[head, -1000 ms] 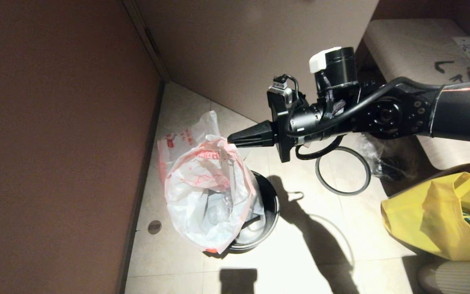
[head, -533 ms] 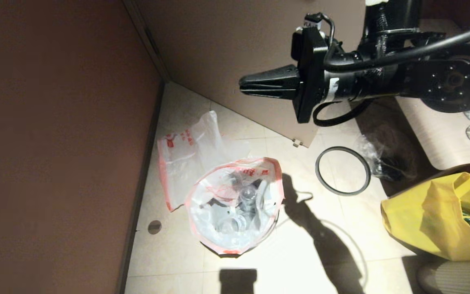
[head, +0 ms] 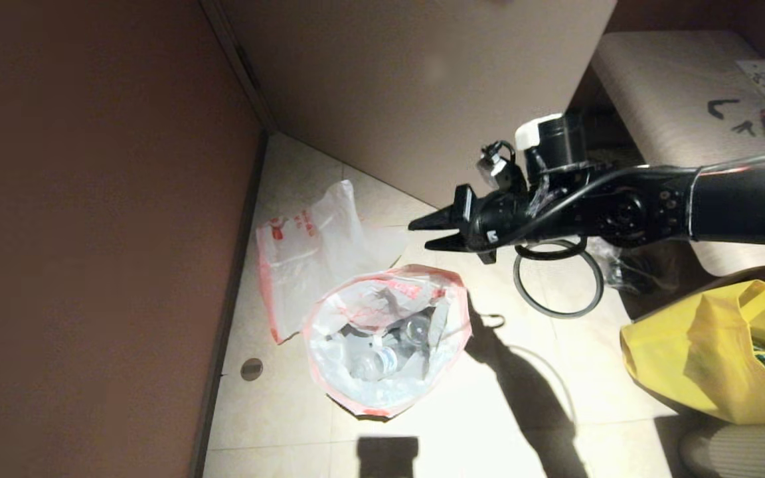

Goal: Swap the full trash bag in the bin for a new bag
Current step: Place the trash bag on the floor

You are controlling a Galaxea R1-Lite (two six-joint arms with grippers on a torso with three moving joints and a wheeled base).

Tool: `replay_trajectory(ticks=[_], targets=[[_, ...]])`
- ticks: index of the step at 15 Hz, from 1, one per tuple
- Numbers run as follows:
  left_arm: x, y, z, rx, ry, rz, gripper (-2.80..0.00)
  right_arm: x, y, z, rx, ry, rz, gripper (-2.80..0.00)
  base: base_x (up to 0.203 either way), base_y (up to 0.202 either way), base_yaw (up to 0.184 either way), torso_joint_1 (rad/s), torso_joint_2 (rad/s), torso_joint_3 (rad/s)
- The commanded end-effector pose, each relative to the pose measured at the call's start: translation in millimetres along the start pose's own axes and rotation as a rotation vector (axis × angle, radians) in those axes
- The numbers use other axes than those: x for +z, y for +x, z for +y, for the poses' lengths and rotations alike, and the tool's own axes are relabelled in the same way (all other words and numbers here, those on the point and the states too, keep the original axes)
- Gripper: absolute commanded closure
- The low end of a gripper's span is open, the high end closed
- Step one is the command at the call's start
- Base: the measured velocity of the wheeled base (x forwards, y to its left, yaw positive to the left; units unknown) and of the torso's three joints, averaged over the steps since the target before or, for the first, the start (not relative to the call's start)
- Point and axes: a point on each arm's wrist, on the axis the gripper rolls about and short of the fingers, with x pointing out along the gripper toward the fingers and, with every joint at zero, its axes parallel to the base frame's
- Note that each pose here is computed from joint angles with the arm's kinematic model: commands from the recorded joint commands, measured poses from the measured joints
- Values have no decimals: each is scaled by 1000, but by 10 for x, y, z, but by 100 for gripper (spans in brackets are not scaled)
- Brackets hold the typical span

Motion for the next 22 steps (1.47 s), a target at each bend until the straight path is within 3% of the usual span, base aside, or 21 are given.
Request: replay_trajectory(ticks=[1,3,8,11,16,18,22], targets=[[-17,4,-1,0,0,6,0,-146,131,-266,-150,-55,-8,-280,0,0,0,0,0,0],[-17,4,-1,0,0,6,0,-237,152,-407,-227,-120,-25,-280,0,0,0,0,0,0],[-17,4,-1,0,0,6,0,-318,87,-506,-159,-265,-208,-280,0,0,0,0,0,0],[-17,4,-1,0,0,6,0,-195,-25,-650,-174,-273,-280,-280,0,0,0,0,0,0],[-17,4,-1,0,0,6,0,-329,210,-1159,-253,-244,-207,-280,0,0,0,0,0,0],[-17,4,-1,0,0,6,0,-425,345,-1242,-251,-264,-187,-280,0,0,0,0,0,0],[-17,4,-1,0,0,6,0,-669,667,-1383,-331,-383,-166,-280,0,0,0,0,0,0]])
